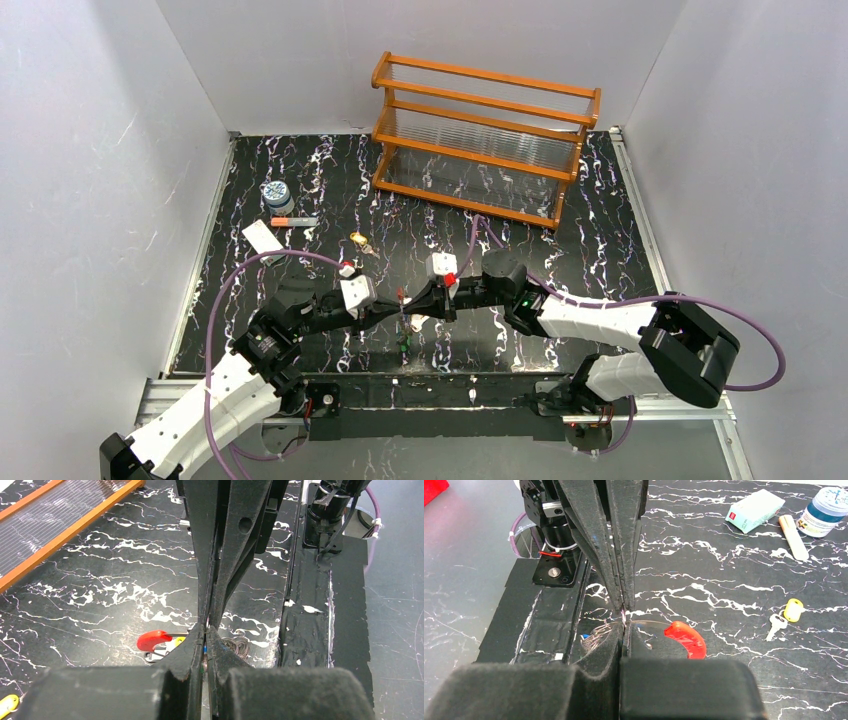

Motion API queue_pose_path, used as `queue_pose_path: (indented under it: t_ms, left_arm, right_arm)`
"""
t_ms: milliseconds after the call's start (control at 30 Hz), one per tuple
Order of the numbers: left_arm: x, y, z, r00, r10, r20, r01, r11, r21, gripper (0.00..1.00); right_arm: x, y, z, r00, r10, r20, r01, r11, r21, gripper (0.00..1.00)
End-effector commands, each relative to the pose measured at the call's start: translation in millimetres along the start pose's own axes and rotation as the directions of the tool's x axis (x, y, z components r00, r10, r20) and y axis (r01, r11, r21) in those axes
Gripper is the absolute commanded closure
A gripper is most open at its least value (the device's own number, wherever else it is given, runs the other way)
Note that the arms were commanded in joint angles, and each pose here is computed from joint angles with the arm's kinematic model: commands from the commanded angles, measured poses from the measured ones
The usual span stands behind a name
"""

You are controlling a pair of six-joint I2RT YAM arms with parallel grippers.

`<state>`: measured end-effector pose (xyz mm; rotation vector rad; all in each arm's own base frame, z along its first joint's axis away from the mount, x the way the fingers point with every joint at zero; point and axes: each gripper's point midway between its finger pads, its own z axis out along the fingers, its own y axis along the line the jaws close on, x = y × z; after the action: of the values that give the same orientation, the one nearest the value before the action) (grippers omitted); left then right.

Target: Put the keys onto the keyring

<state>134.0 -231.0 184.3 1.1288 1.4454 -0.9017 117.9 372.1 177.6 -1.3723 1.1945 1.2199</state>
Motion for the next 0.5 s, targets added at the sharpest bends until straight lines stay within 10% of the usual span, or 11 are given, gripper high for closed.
queue_pose_path:
  t_ms: [0, 233, 467]
  left_arm:
    - [-11, -1, -2, 0.999, 0.047, 0.017, -0.047, 0.999, 0.009, 0.89]
    - [-8, 10, -19, 0.986, 0.147, -0.082, -0.151, 0.987, -0.048, 0.47]
    - [-11, 6, -15, 0.98, 0.178, -0.088, -0.179, 0.984, 0.004, 0.52]
  right_arm:
    - [-29, -7, 0, 0.994, -0.086, 0.061, 0.085, 0.996, 0.019, 0.99]
    - [-20, -8, -7, 0.989, -0.147, -0.007, 0.147, 0.989, 0.024, 0.99]
    - [-19, -6, -11, 0.982, -0.185, -0.023, 0.186, 0.983, 0.01, 0.99]
